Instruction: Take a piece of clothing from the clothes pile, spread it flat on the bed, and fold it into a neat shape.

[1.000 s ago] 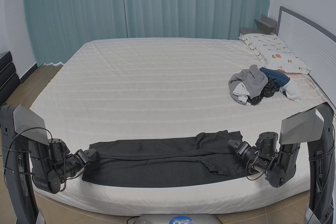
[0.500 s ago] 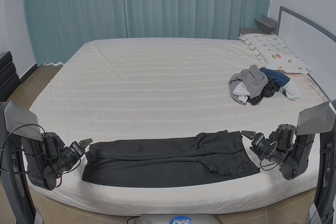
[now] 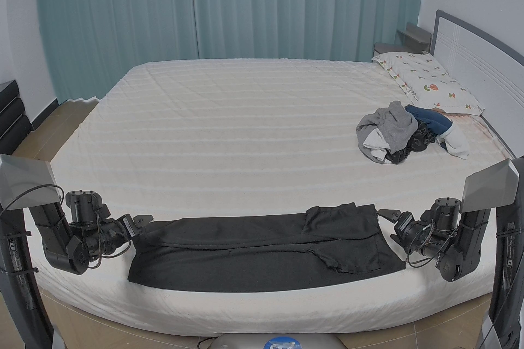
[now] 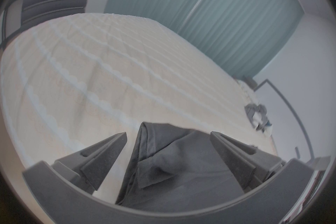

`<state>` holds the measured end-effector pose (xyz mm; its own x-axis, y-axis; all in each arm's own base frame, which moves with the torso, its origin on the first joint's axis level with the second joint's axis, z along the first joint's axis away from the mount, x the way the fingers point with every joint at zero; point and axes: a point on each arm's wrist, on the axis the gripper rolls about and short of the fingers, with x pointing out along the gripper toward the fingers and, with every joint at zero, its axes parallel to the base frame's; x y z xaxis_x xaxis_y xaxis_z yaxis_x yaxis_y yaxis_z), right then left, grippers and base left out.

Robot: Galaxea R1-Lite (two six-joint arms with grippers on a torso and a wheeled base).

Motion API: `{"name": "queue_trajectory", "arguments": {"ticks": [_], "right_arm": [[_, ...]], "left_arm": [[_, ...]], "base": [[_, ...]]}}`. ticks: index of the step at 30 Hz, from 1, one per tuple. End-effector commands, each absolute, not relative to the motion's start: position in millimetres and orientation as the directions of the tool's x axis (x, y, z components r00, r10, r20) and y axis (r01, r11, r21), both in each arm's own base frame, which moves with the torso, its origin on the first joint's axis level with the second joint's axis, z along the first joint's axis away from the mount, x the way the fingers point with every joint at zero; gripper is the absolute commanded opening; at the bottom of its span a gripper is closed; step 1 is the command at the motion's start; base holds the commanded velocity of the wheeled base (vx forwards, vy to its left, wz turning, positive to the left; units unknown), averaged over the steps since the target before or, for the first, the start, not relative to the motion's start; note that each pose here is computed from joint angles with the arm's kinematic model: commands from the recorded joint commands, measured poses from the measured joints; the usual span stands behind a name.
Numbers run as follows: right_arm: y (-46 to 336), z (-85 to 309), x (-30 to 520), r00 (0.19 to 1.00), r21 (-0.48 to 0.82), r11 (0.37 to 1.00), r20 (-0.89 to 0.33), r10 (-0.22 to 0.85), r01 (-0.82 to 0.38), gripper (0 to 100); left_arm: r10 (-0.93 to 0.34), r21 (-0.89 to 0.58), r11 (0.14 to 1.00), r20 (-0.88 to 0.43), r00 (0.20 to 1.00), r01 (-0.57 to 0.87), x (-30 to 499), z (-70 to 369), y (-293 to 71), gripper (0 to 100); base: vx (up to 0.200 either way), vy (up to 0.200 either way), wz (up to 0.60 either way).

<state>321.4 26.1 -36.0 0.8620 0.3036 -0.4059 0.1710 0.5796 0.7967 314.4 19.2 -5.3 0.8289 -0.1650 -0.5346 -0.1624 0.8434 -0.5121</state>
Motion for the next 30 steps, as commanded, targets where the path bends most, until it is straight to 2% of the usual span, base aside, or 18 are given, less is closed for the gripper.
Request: {"name": "queue_trajectory", "arguments": {"ticks": [1, 3, 5, 13, 25, 30], "right_arm": [[27, -39, 321, 0.857, 0.795, 0.581, -0.414, 0.307, 0.176, 100], [27, -39, 321, 0.857, 0.795, 0.581, -0.414, 0.307, 0.176, 100], [28, -39, 320, 0.856, 0.794, 0.582, -0.415, 0.309, 0.176, 100], [28, -39, 320, 0.855, 0.794, 0.582, -0.415, 0.310, 0.175, 100], [28, -41, 320, 0.854, 0.793, 0.582, -0.418, 0.309, 0.178, 100], [28, -41, 320, 0.854, 0.793, 0.582, -0.418, 0.309, 0.178, 100]], "left_arm": [[-0.189, -0.459, 0.879, -0.583, 0.790, -0.129, 321, -16, 12, 100], [-0.189, -0.459, 0.879, -0.583, 0.790, -0.129, 321, -16, 12, 100], [-0.205, -0.403, 0.911, -0.632, 0.747, -0.091, 317, -34, 0, 100], [-0.203, -0.370, 0.926, -0.645, 0.737, -0.068, 312, -36, 0, 100], [-0.202, -0.371, 0.926, -0.638, 0.743, -0.067, 312, -33, 0, 100], [-0.156, -0.342, 0.936, -0.616, 0.772, -0.084, 315, -31, 1, 100]], "base": [[0.000, 0.000, 0.00], [0.000, 0.000, 0.00], [0.000, 0.000, 0.00], [0.000, 0.000, 0.00], [0.000, 0.000, 0.00], [0.000, 0.000, 0.00]]}}
